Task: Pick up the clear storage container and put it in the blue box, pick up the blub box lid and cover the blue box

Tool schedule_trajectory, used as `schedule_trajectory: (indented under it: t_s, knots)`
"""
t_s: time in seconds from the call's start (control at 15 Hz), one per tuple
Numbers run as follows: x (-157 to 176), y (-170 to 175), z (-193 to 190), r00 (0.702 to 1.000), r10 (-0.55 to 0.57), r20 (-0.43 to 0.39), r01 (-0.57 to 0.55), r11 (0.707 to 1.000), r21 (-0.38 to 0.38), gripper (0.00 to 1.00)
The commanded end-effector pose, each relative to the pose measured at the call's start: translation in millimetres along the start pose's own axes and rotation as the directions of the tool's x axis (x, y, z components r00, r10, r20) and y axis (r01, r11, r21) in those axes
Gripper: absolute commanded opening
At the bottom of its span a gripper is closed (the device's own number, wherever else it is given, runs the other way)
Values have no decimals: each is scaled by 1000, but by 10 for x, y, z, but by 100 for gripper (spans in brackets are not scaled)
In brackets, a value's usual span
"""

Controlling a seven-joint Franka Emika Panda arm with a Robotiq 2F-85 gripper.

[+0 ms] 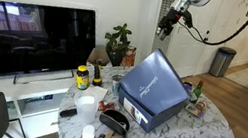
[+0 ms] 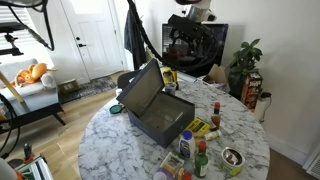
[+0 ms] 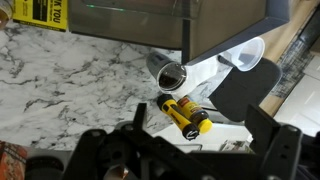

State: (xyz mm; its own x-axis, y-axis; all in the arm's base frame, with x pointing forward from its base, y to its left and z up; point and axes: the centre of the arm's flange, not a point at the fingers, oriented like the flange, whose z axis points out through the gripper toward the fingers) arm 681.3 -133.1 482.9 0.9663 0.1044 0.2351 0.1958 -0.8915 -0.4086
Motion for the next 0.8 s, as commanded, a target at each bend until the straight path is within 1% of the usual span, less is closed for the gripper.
schedule_trajectory:
  t_s: [0.0,0.13,0.2,0.27,0.4,0.47,0.53,0.6,0.73]
  knots:
    - [-663,-204,441,999,19,-39,-19,1000,-13,100]
    - [-764,-271,542,1000,15,-21,-15,1000,4,100]
    - [-186,-97,443,1000,20,-18,-20,1000,3,100]
    - [-254,-133,515,1000,22,-12,-22,1000,9,100]
    - [-341,-182,538,1000,23,-5,-23,1000,16,100]
    - [-361,-135,555,999,36,-5,-36,999,-39,100]
    - [-383,-161,553,1000,27,-11,-28,999,-18,100]
    - [-417,-178,520,999,27,-18,-28,999,-39,100]
    - [-513,-243,433,999,21,-25,-23,998,-54,100]
